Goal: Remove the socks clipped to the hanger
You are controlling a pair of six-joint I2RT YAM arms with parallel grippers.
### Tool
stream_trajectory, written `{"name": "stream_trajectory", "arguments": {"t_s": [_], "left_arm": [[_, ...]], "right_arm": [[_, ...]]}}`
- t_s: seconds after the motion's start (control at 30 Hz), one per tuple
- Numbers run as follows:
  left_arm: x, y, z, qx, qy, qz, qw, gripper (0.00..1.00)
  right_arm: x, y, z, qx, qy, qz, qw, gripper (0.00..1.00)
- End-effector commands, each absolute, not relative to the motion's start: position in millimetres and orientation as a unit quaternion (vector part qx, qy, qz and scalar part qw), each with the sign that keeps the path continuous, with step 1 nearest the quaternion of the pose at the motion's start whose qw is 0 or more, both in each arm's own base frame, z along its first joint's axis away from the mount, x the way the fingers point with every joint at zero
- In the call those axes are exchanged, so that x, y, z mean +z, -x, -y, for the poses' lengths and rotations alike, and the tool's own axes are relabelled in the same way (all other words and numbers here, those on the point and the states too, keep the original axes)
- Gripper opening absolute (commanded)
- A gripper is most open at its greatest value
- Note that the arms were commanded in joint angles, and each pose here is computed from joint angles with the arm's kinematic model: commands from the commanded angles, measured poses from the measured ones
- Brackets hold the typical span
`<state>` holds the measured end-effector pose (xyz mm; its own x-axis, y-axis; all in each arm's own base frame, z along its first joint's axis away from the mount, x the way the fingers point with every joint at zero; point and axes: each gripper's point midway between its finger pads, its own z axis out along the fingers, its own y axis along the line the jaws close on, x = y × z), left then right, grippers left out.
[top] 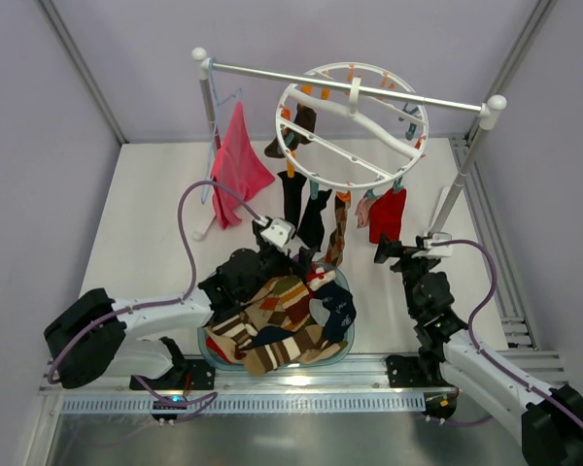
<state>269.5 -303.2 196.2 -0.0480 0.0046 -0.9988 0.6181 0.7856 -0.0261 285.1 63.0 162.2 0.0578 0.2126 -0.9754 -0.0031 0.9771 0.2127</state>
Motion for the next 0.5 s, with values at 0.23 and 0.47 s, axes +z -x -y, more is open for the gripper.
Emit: {"name": "stream_trajectory", "arguments": {"t_s": [0.23,0.47], "left_arm": [[202.3,-306.2,306.5,-0.263,-0.189,-0.643,0.694,1.00],[201.2,-316.0,325.0,-0.279,-0.196,-0.635,0.694,1.00]], "right_arm": [[172.1,-286.2,-68.5,0.092,-0.076,-0.667,0.736,1.00],[171.6,-286.7,-68.9,0.090,-0.073,-0.668,0.735,1.00]]}}
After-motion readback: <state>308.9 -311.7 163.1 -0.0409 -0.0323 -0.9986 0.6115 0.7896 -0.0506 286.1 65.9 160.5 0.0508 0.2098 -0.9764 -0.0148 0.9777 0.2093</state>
